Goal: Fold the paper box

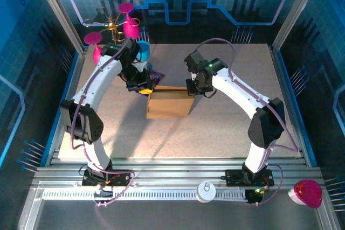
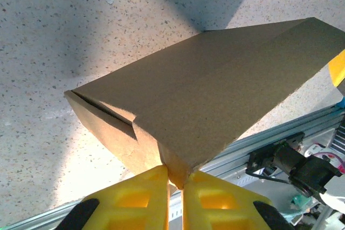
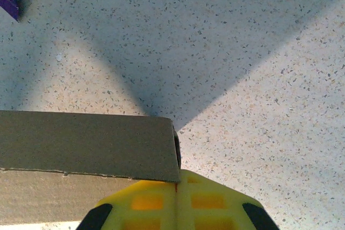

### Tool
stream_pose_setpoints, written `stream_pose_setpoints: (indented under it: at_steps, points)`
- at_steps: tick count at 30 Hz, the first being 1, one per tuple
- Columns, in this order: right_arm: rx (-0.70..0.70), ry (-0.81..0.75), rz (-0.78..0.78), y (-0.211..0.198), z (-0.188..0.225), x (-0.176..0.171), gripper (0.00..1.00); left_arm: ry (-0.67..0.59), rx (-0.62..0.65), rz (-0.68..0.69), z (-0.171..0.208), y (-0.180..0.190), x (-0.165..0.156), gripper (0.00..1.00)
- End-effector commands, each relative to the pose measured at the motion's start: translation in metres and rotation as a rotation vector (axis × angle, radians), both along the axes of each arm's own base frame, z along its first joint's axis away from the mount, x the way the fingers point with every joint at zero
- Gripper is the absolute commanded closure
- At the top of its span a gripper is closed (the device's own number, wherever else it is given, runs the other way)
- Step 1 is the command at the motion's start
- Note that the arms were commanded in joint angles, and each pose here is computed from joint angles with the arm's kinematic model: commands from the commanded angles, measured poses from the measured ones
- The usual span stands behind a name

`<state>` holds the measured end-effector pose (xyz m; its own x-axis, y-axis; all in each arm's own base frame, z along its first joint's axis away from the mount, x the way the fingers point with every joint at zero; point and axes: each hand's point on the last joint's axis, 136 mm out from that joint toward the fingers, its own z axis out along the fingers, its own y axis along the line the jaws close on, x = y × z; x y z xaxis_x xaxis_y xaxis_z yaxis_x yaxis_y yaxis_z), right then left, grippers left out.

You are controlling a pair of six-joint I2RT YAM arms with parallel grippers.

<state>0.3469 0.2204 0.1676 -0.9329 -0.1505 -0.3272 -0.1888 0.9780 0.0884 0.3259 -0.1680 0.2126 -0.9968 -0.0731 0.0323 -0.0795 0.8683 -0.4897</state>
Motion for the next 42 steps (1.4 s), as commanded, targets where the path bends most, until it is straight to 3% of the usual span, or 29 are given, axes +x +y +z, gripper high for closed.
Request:
stream_pose_setpoints:
  at_steps: [1,30,42]
  points:
    - [0.056,0.042,0.016,0.014,-0.002,-0.003,1.0,0.038,-0.109,0.01,0.011,-0.018,-0.004,0.87]
    - [0.078,0.074,0.006,0.011,0.002,0.002,1.0,0.07,-0.263,0.036,0.027,-0.033,-0.008,0.9]
    - [0.086,0.075,-0.003,0.012,-0.001,0.0,1.0,0.062,-0.256,0.017,0.006,-0.032,-0.019,0.92]
